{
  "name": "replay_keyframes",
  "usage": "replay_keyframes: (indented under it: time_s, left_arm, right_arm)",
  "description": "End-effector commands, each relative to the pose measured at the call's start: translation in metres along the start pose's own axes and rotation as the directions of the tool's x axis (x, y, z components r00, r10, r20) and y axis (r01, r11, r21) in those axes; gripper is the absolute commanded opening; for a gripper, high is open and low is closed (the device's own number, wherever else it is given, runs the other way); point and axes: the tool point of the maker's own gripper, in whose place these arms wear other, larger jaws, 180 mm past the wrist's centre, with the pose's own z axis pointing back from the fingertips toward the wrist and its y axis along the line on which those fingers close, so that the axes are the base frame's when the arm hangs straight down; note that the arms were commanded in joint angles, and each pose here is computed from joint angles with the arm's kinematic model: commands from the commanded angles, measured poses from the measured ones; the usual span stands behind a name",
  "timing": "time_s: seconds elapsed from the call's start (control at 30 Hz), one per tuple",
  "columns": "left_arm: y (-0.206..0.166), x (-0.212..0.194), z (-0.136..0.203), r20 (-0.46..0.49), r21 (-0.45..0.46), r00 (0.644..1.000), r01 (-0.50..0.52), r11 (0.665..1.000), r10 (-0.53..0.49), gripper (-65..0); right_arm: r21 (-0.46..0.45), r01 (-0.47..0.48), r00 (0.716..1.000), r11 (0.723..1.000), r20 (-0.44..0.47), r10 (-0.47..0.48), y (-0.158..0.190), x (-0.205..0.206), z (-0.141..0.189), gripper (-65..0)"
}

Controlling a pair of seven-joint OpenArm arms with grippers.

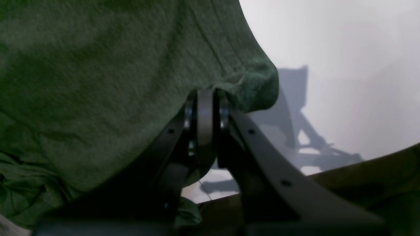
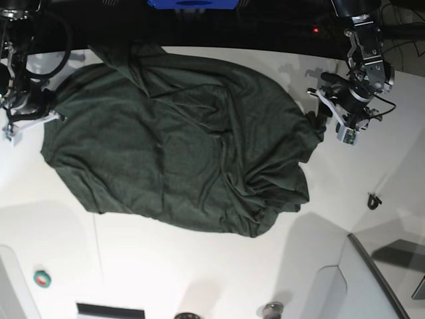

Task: Layout the t-shirt on the table in an organized manner, then fold the t-shirt properly
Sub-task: 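Lower the left gripper onto the bunched shirt edge and grasp it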

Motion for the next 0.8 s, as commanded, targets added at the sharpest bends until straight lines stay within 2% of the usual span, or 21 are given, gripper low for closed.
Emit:
replay_keyframes:
  time_s: [0.0,0.27,0.5,0.57,0.67,0.77]
  left_arm:
    - [0.003,0.009,0.002,0.036,0.011,0.999,-0.001,1.000,0.001,-35.2]
    - [-0.002,0.008,0.001,0.030,0.001,1.000,-0.007,1.000,0.007,-34.2]
    - [-0.002,-0.007,0.020,0.009,0.014,1.000,0.023,1.000,-0.023,-33.7]
    - [-0.001,-0.011,0.021,0.002,0.015,1.000,0.020,1.000,-0.020,-29.0]
    - [-0.004,-0.018,0.021,0.007,-0.008,0.999,-0.035,0.999,0.035,-17.9]
    - [-0.002,-0.021,0.020,0.016,-0.026,0.996,-0.082,0.996,0.083,-17.3]
  right_arm:
    - [0.001,-0.011,0.999,1.000,0.040,0.011,0.000,0.014,0.005,-63.8]
    - [0.001,-0.011,0.999,1.000,0.040,0.011,0.000,0.014,0.005,-63.8]
    - [0.001,-0.011,0.999,1.000,0.040,0.011,0.000,0.014,0.005,-63.8]
    - [0.001,-0.011,0.999,1.000,0.040,0.011,0.000,0.014,0.005,-63.8]
    - [0.005,-0.010,0.999,1.000,0.047,0.010,0.002,0.017,0.005,-63.8]
    - [0.005,-0.010,0.999,1.000,0.047,0.010,0.002,0.017,0.005,-63.8]
